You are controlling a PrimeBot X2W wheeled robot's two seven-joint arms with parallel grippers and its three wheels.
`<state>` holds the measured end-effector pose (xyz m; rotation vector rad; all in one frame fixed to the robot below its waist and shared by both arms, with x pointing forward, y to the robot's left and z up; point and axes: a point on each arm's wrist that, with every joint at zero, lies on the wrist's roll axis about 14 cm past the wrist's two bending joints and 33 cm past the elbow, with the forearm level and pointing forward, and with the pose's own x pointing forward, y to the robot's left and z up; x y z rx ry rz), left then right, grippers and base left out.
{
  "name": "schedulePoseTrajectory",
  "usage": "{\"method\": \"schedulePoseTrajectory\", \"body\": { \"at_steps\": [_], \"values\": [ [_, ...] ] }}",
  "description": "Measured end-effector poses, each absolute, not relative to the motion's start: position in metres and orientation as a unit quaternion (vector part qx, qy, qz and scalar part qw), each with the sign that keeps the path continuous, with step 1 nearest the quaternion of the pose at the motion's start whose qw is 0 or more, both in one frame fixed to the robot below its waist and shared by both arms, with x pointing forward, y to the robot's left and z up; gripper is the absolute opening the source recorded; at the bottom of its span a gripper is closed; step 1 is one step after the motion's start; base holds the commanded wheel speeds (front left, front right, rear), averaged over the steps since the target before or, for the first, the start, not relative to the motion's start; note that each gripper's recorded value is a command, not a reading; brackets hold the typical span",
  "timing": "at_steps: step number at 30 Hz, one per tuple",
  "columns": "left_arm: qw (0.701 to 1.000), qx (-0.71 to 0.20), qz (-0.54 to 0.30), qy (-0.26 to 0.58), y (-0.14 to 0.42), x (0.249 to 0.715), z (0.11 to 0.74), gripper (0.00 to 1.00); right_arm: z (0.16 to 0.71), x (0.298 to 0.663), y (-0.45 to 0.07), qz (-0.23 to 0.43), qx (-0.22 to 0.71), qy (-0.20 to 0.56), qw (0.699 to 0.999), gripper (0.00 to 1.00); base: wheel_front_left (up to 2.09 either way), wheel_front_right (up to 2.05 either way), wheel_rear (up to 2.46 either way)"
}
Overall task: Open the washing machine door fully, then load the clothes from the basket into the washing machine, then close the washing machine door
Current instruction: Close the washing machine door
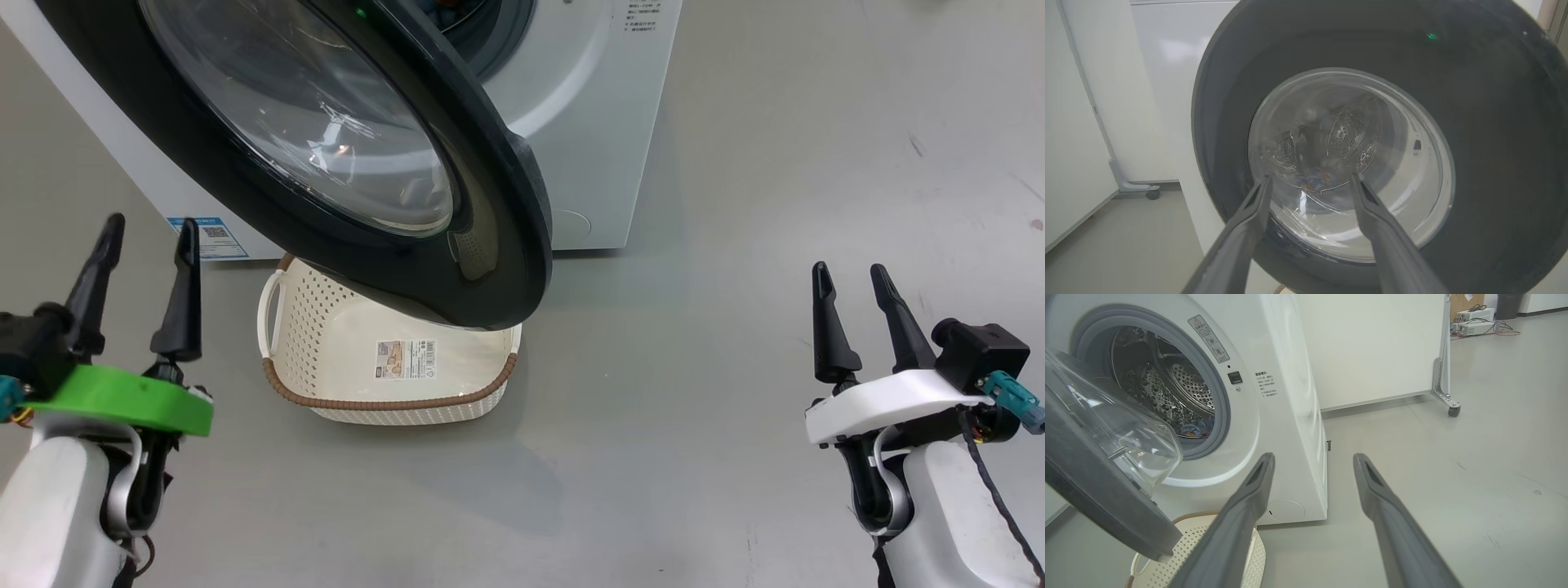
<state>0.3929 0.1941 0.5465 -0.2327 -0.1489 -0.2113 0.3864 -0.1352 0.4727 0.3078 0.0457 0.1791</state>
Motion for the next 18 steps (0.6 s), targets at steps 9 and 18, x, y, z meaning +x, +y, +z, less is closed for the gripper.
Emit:
{"method": "schedulePoseTrajectory", "body": {
  "at_steps": [9, 18],
  "values": [
    [0.993, -0.07, -0.091, -0.019, 0.196, 0.379, 0.507, 1.0, 0.477, 0.385, -0.137, 0.088, 0.153, 0.017, 0.984, 1.0, 0.0, 0.0, 0.0],
    [0.995, -0.091, -0.05, 0.008, 0.197, 0.369, 0.486, 1.0, 0.481, 0.383, -0.14, 0.083, 0.153, 0.011, 0.985, 1.0, 0.0, 0.0, 0.0]
  ]
}}
